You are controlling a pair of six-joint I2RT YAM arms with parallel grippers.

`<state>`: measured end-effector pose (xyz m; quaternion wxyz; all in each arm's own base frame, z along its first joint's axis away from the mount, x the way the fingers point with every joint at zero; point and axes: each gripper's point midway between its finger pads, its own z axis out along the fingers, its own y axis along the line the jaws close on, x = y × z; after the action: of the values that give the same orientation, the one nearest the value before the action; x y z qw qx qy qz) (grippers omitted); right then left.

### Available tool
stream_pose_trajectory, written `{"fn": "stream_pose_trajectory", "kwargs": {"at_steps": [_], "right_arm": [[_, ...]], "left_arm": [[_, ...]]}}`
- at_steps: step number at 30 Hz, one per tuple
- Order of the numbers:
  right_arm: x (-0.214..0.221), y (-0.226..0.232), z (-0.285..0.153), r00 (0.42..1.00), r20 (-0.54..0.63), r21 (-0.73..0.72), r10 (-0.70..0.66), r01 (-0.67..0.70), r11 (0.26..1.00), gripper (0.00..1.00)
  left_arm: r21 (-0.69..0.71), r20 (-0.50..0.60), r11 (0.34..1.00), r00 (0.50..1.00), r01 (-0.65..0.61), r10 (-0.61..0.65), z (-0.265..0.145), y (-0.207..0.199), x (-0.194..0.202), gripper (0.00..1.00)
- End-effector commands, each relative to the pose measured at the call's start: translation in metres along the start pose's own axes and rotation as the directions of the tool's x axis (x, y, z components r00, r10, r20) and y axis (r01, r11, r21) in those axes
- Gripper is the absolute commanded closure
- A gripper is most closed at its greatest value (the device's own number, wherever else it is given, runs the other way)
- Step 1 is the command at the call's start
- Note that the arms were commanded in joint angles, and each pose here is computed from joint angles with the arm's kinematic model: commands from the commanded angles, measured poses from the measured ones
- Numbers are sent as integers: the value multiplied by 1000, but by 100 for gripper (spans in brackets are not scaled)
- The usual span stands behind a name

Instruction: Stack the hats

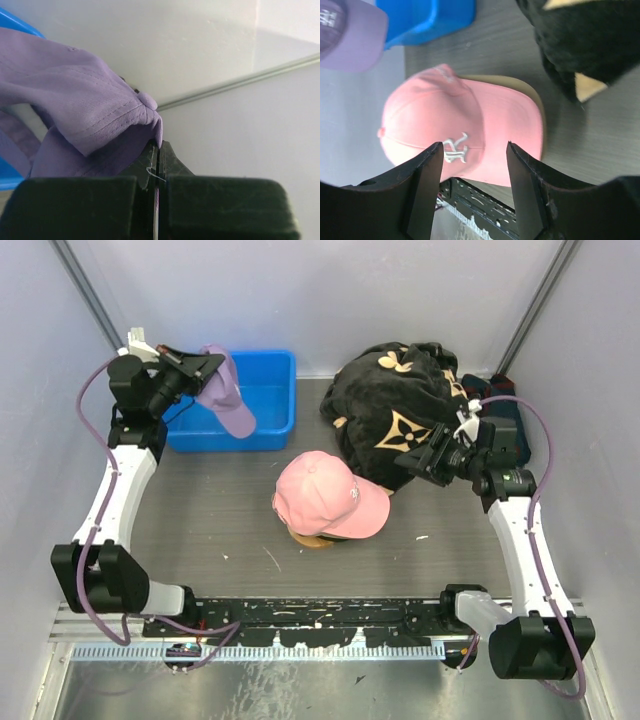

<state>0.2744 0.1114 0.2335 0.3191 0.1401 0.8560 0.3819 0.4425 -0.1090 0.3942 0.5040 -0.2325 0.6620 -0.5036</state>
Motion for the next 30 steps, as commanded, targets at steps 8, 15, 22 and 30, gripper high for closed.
{"fn": "stream_pose_trajectory", "kwargs": {"at_steps": [8,15,22,30], "right_arm": [[-40,117,-32,998,39,-372,40,-23,928,40],[-39,156,-42,976,-68,-578,205,-206,789,34],[-20,185,-30,950,-151,-636,273,-305,709,29],[-24,197,-18,928,-171,-682,331,-354,640,29]], "left_arm": [[237,-22,971,999,42,-38,-32,-112,27,100],[359,-57,924,992,128,-115,-35,-157,27,100],[430,-101,884,983,184,-155,-33,-188,45,100],[486,-141,842,972,234,-189,-33,-213,60,100]]}}
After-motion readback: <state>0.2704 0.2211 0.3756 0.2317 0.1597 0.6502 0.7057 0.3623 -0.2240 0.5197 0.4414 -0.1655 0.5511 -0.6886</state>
